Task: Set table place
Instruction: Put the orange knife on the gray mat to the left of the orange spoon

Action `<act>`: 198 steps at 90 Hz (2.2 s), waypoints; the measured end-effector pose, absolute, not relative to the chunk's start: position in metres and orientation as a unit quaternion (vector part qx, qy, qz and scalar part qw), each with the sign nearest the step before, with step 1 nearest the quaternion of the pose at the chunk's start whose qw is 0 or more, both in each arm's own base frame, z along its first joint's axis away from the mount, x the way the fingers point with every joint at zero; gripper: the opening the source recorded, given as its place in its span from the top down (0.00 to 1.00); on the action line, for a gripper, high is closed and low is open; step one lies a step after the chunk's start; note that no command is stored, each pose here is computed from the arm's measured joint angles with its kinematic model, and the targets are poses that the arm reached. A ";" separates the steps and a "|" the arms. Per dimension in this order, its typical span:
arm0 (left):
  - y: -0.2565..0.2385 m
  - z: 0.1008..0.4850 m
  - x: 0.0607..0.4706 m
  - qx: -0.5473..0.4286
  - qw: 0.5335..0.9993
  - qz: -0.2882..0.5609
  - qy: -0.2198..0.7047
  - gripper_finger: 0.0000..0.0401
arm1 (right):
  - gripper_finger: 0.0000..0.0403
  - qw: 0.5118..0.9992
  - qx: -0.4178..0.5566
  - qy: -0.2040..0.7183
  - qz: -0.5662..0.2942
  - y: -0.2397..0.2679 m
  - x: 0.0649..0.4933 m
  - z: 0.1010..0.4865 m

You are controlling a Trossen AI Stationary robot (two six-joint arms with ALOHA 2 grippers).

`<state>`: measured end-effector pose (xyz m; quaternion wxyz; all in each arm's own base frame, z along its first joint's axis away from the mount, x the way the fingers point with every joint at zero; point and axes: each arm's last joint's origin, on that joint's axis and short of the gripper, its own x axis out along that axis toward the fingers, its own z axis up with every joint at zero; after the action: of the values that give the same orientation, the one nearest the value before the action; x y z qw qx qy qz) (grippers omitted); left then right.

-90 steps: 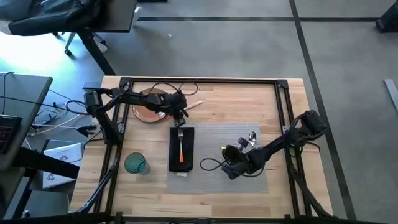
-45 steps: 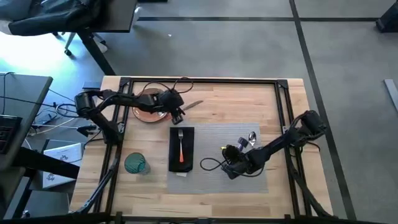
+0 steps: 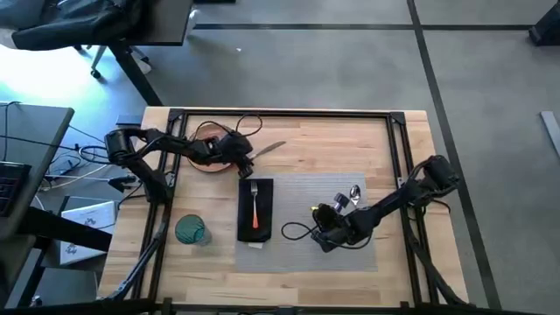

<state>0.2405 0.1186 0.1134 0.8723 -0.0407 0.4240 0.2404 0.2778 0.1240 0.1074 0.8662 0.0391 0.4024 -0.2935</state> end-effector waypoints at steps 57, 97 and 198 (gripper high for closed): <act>0.121 0.089 0.249 -0.061 0.873 0.223 0.430 0.82 | 1.00 0.867 0.036 0.398 -0.298 0.124 0.278 0.108; 0.116 0.090 0.252 -0.034 0.870 0.234 0.432 0.99 | 1.00 0.867 0.036 0.398 -0.297 0.124 0.278 0.108; 0.093 0.132 0.262 -0.046 0.849 0.217 0.480 0.90 | 1.00 0.862 -0.012 0.433 -0.263 0.100 0.313 0.132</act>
<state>0.2620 0.0934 0.1319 0.8487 -0.0458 0.4800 0.2173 0.3129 0.1001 0.1324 0.8621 -0.0120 0.4332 -0.2626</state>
